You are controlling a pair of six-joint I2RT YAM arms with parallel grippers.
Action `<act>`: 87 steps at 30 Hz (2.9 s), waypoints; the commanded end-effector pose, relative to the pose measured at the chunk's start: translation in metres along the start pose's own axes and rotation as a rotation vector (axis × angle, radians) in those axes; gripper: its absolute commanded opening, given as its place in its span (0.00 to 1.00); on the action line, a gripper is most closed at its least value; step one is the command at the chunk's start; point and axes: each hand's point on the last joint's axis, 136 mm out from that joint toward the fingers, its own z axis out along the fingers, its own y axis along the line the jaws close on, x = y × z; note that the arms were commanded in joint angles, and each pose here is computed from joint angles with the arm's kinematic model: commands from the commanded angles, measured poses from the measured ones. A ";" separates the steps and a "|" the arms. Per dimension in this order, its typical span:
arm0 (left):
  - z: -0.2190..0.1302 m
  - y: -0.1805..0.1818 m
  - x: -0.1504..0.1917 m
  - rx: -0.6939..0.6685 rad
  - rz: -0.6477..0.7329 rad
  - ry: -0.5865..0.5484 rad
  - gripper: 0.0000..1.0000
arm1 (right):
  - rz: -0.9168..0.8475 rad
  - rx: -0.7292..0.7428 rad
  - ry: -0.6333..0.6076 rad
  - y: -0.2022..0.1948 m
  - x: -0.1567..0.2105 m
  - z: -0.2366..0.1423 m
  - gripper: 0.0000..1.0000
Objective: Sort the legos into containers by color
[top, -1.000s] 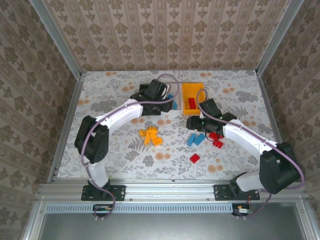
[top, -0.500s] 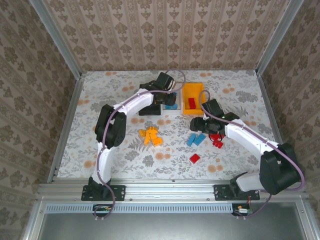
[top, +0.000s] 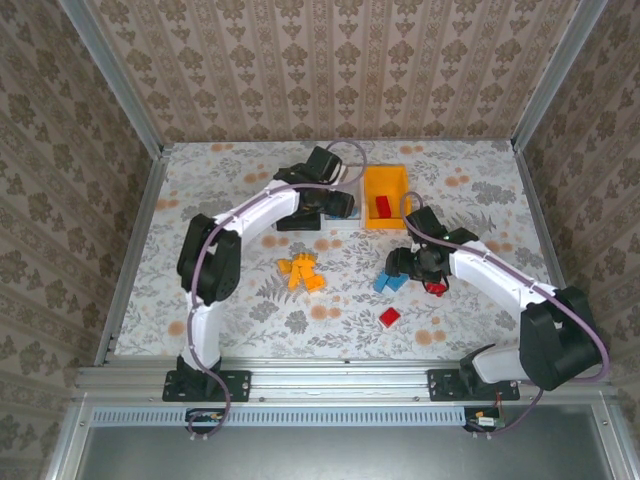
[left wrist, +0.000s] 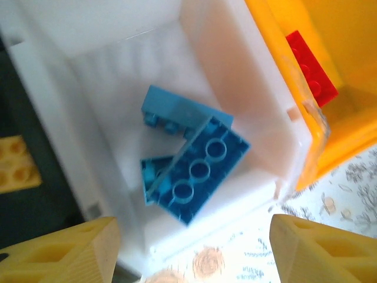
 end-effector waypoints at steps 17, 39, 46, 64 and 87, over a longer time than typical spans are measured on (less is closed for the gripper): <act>-0.137 0.018 0.056 -0.030 -0.055 -0.153 0.75 | 0.008 0.123 0.068 0.031 -0.002 0.017 0.67; -0.145 0.052 0.088 -0.038 -0.137 -0.156 0.75 | -0.021 0.182 0.175 0.045 -0.002 0.060 0.43; -0.144 0.054 0.090 -0.031 -0.154 -0.163 0.76 | -0.052 0.204 0.171 0.045 -0.004 0.058 0.25; -0.153 0.055 0.096 -0.036 -0.176 -0.158 0.76 | -0.145 -0.013 -0.070 0.127 -0.088 -0.008 0.17; -0.168 0.063 0.130 -0.074 -0.230 -0.124 0.76 | -0.211 -0.134 -0.357 0.199 -0.248 0.015 0.49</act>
